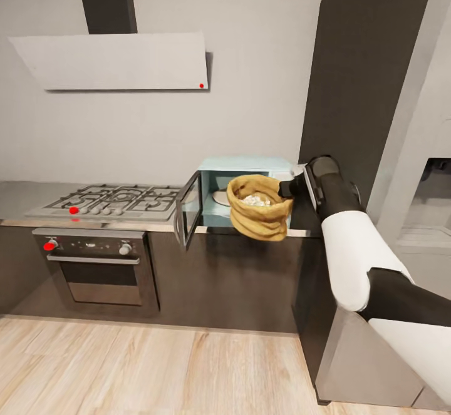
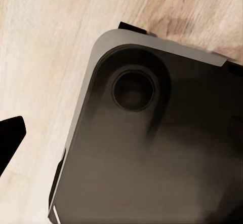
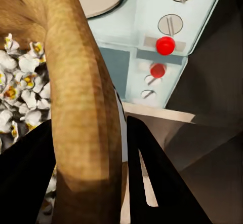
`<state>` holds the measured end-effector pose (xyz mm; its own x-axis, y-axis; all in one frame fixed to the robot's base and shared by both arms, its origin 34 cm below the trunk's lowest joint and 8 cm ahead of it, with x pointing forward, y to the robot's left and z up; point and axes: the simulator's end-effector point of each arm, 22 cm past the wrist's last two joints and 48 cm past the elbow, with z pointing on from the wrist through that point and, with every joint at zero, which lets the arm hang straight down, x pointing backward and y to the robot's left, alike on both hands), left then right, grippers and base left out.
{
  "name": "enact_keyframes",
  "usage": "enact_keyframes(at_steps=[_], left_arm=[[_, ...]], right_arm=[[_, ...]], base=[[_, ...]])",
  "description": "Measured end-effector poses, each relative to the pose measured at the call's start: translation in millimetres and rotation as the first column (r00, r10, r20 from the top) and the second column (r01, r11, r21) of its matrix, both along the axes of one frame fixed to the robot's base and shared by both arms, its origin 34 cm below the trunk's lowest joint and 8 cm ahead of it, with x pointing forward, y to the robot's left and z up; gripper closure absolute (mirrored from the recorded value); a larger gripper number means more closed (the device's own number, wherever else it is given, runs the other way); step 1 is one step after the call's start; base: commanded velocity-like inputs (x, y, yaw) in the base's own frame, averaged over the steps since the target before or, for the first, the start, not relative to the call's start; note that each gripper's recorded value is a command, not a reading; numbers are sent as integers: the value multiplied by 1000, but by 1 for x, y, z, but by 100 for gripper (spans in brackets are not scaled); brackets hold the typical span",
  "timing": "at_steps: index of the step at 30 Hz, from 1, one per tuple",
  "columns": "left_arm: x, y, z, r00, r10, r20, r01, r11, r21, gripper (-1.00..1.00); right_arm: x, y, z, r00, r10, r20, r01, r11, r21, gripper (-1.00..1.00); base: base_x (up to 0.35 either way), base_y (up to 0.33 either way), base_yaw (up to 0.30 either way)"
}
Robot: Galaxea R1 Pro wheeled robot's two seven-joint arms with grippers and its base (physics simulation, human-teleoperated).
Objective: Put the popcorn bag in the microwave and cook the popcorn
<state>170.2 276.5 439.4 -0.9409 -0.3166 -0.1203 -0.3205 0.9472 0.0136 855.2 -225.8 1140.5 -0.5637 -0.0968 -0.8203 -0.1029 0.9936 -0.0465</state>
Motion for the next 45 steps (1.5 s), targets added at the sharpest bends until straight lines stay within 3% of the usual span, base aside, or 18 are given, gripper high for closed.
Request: enact_keyframes(at_steps=[6,9,24,28,33,45], left_arm=[[1,0,0,1000,-2,2,2,1000,0,-100],[2,1,0,1000,8,6,-8,1000,2,-100],[0,0,0,1000,3,1,-3,1000,1,-100],[0,0,0,1000,3,1,-3,1000,2,-100],[0,0,0,1000,2,1,-2,1000,2,-100],[1,0,0,1000,-3,3,3,1000,1,-100]], right_arm=[[3,3,6,1000,0,-16,-1,1000,-13,100],[2,22,7,1000,27,-14,-27,1000,1,100],[2,23,6,999,29,-16,-29,1000,9,100],[1,26,-12,998,37,-56,-37,999,8,100],[-5,35,-55,986,60,-158,-60,998,4,100],[-7,42,-58,983,76,-166,-72,997,29,100]], base=[[0,0,0],[0,0,0],[266,0,0],[32,0,0],[2,0,0],[150,0,0]])
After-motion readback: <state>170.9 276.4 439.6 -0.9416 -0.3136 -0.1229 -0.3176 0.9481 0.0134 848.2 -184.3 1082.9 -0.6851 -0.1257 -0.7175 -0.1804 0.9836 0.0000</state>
